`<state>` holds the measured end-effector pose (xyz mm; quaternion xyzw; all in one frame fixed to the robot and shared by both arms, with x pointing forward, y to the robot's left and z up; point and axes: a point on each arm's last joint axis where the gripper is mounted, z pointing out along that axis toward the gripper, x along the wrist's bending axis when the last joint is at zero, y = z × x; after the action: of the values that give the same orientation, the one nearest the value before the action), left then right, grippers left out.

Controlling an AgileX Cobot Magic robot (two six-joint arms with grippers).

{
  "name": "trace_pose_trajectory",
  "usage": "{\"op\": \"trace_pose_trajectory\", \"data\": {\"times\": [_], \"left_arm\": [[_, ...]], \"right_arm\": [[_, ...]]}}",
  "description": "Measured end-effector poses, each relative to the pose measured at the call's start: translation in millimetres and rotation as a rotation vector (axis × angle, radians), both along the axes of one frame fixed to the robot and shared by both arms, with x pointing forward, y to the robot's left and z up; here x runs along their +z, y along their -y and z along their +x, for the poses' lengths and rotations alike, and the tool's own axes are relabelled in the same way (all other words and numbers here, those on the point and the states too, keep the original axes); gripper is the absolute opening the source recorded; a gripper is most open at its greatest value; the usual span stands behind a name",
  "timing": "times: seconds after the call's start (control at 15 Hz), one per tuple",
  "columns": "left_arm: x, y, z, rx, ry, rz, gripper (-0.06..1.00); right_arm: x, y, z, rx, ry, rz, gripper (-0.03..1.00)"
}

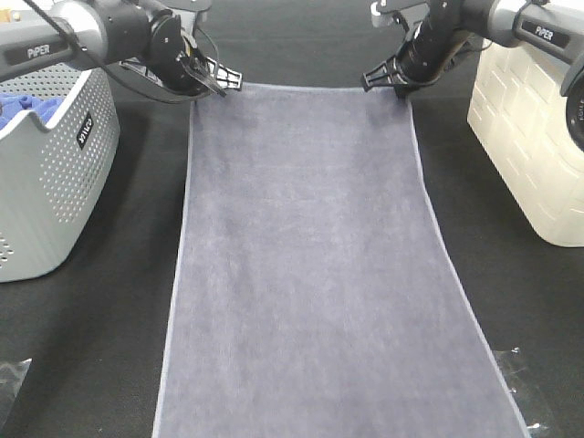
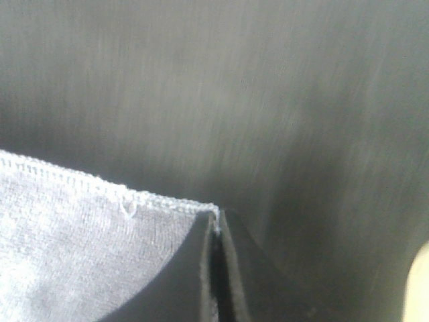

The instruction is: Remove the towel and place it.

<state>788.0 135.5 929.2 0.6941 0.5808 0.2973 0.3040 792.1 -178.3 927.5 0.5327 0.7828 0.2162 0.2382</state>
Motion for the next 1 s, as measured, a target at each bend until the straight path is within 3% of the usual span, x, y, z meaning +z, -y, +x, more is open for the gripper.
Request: {"op": "trace_pose_trajectory", "data": {"times": [0.33, 0.73, 1.0], "left_arm": [[6.6, 7.5, 12.2, -0.094, 0.210, -0.054, 0.00], [-28.4, -14.9, 27.1, -0.112, 0.289, -0.080, 0.00], [-39.3, -11.5, 28.7, -0.141, 0.329, -0.103, 0.00]], "right_arm": [[9.2, -2.1, 15.2, 0.030, 0.223, 0.001, 0.00], [-5.5, 7.1, 30.7, 0.034, 0.390, 0.027, 0.00], [-13.9, 10.5, 35.8, 0.035, 0.451, 0.041, 0.00]]}}
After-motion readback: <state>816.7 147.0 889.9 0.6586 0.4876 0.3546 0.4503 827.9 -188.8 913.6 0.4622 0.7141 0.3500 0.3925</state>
